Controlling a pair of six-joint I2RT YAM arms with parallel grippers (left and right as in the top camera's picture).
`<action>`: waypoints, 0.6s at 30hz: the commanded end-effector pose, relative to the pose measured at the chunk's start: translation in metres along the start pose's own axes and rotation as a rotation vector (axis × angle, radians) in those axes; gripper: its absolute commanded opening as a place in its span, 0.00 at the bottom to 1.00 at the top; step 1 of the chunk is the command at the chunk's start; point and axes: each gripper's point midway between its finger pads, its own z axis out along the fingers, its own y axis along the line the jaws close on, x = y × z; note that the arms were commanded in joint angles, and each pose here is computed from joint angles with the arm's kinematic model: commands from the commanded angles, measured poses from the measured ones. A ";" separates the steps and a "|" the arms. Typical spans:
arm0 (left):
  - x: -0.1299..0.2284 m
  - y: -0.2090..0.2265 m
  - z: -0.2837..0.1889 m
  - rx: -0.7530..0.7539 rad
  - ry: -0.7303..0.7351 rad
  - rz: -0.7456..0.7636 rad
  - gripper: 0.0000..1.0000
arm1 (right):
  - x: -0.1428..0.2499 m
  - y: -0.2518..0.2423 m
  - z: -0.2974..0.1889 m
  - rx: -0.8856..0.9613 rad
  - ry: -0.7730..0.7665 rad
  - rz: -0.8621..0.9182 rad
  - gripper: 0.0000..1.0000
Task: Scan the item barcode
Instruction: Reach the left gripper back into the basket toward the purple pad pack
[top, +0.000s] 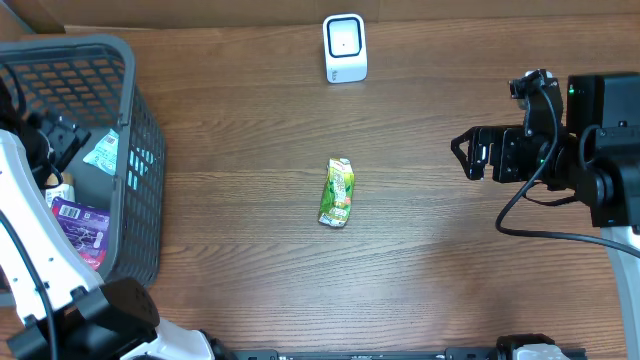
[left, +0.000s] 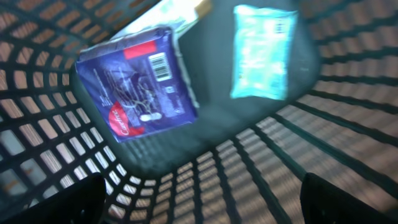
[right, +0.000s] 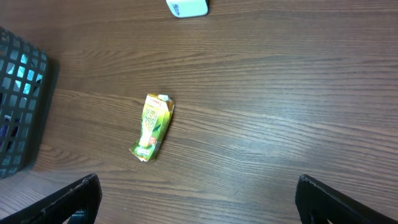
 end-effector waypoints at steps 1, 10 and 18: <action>0.007 0.014 0.028 -0.075 0.041 -0.074 0.91 | -0.005 0.003 -0.005 -0.002 -0.019 -0.015 1.00; 0.008 0.031 0.100 -0.206 -0.012 -0.162 0.93 | -0.005 0.003 -0.003 -0.002 -0.014 -0.013 1.00; 0.016 0.039 0.151 -0.241 -0.054 -0.135 0.91 | -0.005 -0.003 0.011 0.001 0.028 0.002 1.00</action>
